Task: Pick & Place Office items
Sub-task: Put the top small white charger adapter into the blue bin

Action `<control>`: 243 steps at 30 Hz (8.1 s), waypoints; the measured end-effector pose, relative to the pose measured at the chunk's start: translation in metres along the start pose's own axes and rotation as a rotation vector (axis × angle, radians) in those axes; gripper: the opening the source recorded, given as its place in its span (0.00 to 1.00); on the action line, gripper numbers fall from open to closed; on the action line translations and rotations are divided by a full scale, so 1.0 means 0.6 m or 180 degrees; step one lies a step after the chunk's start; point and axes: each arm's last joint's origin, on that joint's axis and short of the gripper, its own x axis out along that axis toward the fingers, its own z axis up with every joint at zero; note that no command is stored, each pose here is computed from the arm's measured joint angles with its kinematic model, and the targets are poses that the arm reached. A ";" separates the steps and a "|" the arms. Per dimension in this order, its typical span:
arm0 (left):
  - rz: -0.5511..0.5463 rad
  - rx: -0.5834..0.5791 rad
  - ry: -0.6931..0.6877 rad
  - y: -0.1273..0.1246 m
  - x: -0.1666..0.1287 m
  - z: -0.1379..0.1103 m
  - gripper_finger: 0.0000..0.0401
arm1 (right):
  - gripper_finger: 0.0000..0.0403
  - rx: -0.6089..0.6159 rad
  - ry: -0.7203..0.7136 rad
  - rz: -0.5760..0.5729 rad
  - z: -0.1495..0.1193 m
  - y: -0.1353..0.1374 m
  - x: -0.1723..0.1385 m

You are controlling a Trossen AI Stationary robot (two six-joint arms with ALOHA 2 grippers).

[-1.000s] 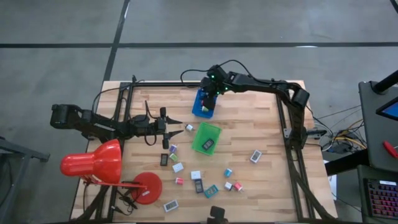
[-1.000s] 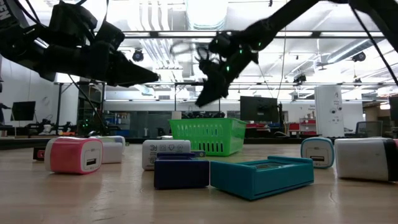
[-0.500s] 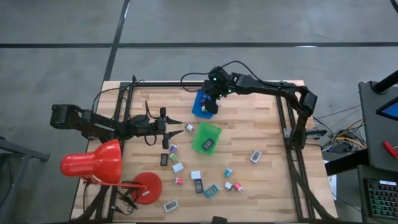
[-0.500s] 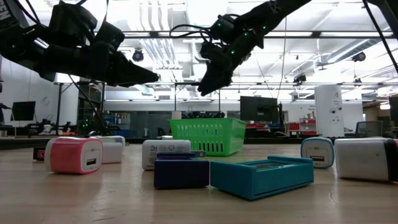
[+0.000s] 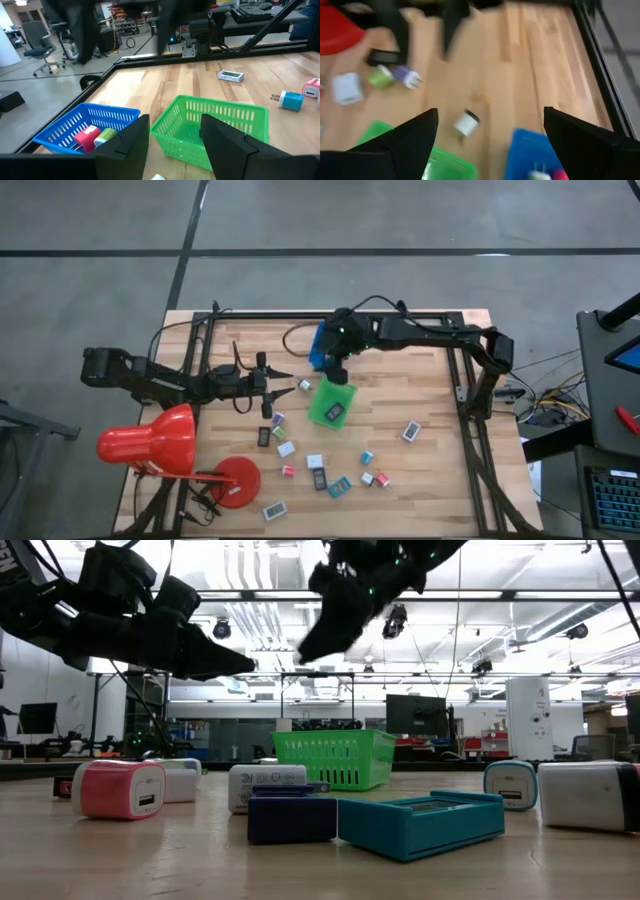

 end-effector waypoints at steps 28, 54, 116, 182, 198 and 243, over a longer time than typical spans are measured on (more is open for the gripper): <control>-0.0166 -0.0360 -0.0292 -0.006 -0.036 -0.023 0.45 | 0.87 -0.0621 -0.2264 -0.0054 -0.160 0.193 -0.107; -0.0463 -0.0556 0.0535 -0.018 -0.019 -0.044 0.45 | 0.87 -0.0501 -0.2378 -0.0098 -0.235 0.206 -0.111; -0.0993 0.1181 0.2958 0.061 0.187 0.031 0.45 | 0.87 -0.0528 -0.2091 -0.0036 -0.264 0.208 -0.104; -0.0894 0.0707 0.2857 0.072 0.201 0.001 0.32 | 0.81 -0.0490 -0.2100 -0.0026 -0.264 0.208 -0.104; -0.0556 0.0257 0.0910 0.119 0.158 0.039 0.32 | 0.81 -0.0492 -0.2109 -0.0027 -0.264 0.208 -0.104; -0.0370 -0.0720 0.1290 0.244 0.244 0.005 0.32 | 0.81 -0.0495 -0.2121 -0.0030 -0.263 0.208 -0.104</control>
